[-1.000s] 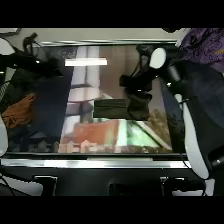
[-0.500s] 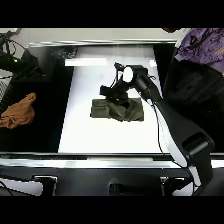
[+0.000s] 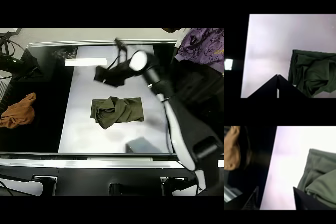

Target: Fold the clothes and pants, and hang the long-sleeved shirts on hangers.

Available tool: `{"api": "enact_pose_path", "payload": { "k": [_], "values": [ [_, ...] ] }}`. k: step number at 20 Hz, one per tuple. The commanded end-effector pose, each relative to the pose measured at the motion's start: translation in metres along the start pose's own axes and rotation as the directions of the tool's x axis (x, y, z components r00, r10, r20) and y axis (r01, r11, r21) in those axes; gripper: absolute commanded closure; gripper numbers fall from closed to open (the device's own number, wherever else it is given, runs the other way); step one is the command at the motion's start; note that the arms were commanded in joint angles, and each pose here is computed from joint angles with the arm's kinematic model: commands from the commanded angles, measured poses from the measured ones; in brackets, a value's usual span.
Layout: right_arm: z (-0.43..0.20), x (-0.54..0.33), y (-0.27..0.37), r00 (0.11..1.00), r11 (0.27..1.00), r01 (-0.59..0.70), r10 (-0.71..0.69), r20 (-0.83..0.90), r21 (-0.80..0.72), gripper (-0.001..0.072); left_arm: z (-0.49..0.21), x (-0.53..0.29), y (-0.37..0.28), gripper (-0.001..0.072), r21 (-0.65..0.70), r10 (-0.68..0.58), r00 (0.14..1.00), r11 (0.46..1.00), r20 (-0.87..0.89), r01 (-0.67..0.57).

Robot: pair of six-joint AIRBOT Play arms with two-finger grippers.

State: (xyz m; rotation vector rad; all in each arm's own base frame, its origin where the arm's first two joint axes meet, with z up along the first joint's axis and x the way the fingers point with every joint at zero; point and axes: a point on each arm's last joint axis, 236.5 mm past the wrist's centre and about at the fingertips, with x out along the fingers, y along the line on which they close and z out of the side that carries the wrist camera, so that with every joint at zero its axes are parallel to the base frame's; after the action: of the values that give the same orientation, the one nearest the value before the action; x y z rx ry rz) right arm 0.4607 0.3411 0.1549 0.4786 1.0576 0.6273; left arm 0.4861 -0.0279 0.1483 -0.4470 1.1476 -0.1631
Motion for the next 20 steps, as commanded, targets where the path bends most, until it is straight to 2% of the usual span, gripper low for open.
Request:
{"api": "enact_pose_path", "payload": {
  "k": [1,4,6,9,11,16,20],
  "values": [
    [0.043,-0.081,-0.050,0.988,0.993,0.116,-0.113,0.104,-0.028,0.0155,0.000,0.000,0.001,0.0691,0.000,0.001,1.000,1.000,0.001,-0.001],
    [0.051,-0.142,-0.143,0.979,0.980,0.190,-0.194,0.064,0.061,0.0155,0.000,0.000,0.001,0.0691,-0.001,0.001,1.000,1.000,0.001,-0.001],
    [0.047,-0.159,-0.196,0.986,0.975,0.147,-0.158,0.053,0.170,0.0153,0.000,0.000,0.001,0.0691,0.000,0.001,1.000,1.000,0.001,-0.001],
    [0.015,-0.141,-0.259,0.998,0.930,0.046,-0.060,0.028,0.366,0.0155,0.000,0.000,0.001,0.0691,0.000,0.001,1.000,1.000,0.002,-0.001],
    [-0.020,-0.112,-0.292,0.999,0.894,0.052,-0.051,-0.015,0.444,0.0155,0.001,-0.001,0.001,0.0690,-0.001,0.002,1.000,1.000,0.003,-0.002],
    [-0.073,-0.051,-0.326,0.996,0.816,0.001,0.049,-0.070,0.578,0.0179,0.002,-0.001,0.001,0.0690,-0.002,0.001,1.000,1.000,0.008,-0.001],
    [-0.089,-0.020,-0.330,0.991,0.821,0.014,0.065,-0.118,0.570,0.0186,0.002,0.000,0.002,0.0690,-0.003,0.001,1.000,1.000,0.006,-0.001]
  ]
}}
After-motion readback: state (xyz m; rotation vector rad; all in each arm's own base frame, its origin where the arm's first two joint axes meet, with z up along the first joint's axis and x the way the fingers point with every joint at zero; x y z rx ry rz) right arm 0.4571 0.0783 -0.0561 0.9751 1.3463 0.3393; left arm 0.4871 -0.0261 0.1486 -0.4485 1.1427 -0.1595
